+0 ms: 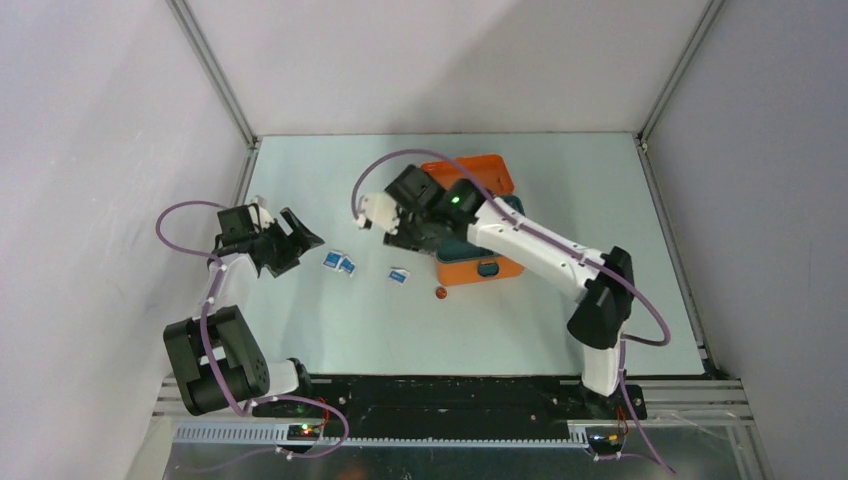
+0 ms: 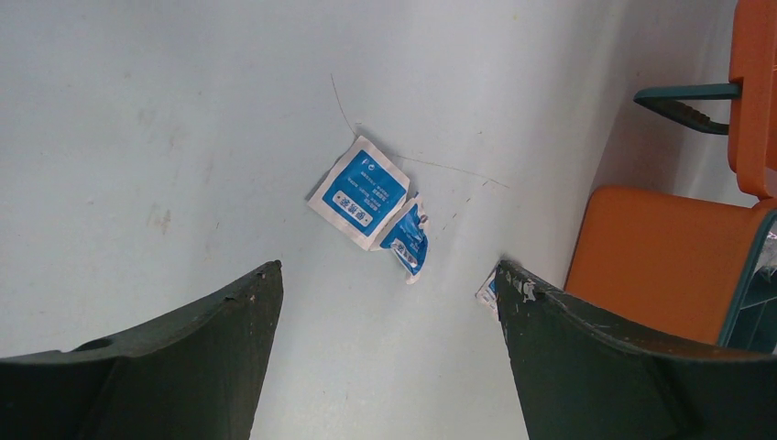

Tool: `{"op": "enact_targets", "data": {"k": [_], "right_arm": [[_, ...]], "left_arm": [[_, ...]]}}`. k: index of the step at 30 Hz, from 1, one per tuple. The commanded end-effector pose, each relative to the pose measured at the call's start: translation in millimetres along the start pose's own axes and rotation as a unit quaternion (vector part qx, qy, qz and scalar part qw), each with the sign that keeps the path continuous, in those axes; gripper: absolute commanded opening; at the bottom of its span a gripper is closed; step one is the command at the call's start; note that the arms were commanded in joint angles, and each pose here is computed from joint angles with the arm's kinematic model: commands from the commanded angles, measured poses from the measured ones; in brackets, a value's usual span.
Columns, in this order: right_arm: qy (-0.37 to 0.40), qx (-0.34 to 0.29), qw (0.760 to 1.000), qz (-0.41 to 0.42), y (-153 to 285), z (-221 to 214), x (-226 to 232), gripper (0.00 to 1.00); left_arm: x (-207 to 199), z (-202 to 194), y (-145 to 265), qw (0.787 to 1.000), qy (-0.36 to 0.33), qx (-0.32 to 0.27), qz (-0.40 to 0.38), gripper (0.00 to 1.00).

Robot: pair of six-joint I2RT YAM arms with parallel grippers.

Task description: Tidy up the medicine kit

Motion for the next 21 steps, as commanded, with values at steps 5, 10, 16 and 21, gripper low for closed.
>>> {"op": "enact_targets", "data": {"k": [5, 10, 16, 21], "right_arm": [[-0.004, 0.03, 1.0, -0.005, 26.6, -72.6, -32.3, 0.44], [0.074, -0.004, 0.997, -0.021, 39.3, -96.4, -27.7, 0.46], [0.096, 0.0, 0.995, -0.006, 35.8, -100.2, -21.5, 0.46], [0.038, -0.025, 0.997, -0.066, 41.1, -94.9, -49.8, 0.47]], "left_arm": [[-7.9, 4.9, 4.0, 1.0, -0.004, -0.014, -0.021, 0.9], [-6.5, 3.6, 3.8, 1.0, -0.005, -0.013, -0.019, 0.9], [-6.5, 4.8, 2.7, 1.0, -0.003, -0.013, -0.018, 0.9], [-7.9, 3.0, 3.2, 1.0, -0.005, -0.008, -0.024, 0.91]]}}
Point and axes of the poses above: each gripper's point midway between its finger pads, its own y axis back along the fingers, its own x axis along the line the jaws close on, z = x × y, the point moved 6 cm from there along y, back along the fingers, and after that the axes turned 15 degrees about y, right-handed, at the moved point
